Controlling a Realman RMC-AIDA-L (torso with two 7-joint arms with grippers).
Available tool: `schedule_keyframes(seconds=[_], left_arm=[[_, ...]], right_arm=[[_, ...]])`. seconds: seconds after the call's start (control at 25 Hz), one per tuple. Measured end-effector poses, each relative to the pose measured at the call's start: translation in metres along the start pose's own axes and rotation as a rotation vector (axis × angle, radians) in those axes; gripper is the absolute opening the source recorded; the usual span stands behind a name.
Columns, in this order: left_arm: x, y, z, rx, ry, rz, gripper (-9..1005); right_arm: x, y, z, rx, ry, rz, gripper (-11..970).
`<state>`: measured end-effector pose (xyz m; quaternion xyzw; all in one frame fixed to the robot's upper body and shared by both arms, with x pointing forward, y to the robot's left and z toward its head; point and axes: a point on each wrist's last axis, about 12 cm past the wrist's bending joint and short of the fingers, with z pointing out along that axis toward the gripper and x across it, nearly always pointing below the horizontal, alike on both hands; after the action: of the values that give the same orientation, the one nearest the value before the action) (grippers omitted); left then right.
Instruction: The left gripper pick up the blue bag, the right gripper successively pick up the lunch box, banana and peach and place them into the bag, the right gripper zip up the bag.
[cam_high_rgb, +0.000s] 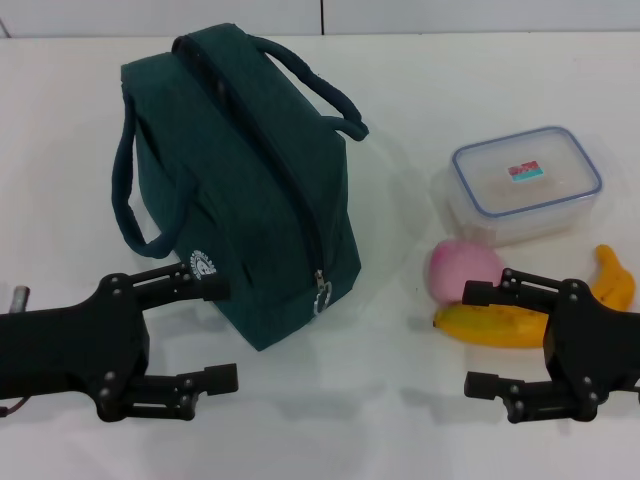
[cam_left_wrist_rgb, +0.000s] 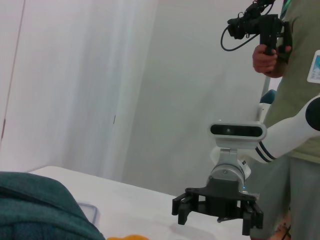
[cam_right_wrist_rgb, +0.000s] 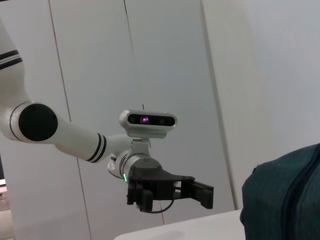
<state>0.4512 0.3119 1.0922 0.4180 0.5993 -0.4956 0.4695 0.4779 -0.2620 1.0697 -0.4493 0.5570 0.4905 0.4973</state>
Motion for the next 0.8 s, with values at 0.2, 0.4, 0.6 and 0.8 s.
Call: schedule_keyframes(seconds=[0.2,0.4,0.6,0.8], left_arm=[[0.000,0.000,0.001,0.001,-0.002,-0.001,888],[0.000,0.000,0.001,0.000,-0.004,-0.001,887],[-0.004,0.001,0.000,-0.014,-0.042,0.018,887],[-0.021,0.008,-0.018,-0.142,-0.168,0.071,887]], right_arm=[[0.000,0.000,0.001,0.002,-0.010,0.010,855],[0.001,0.001,0.001,0.006,-0.013,0.013,855],[0.001,0.001,-0.001,0.023,-0.028,0.017,854],[0.001,0.000,-0.001,0.038,-0.035,0.018,854]])
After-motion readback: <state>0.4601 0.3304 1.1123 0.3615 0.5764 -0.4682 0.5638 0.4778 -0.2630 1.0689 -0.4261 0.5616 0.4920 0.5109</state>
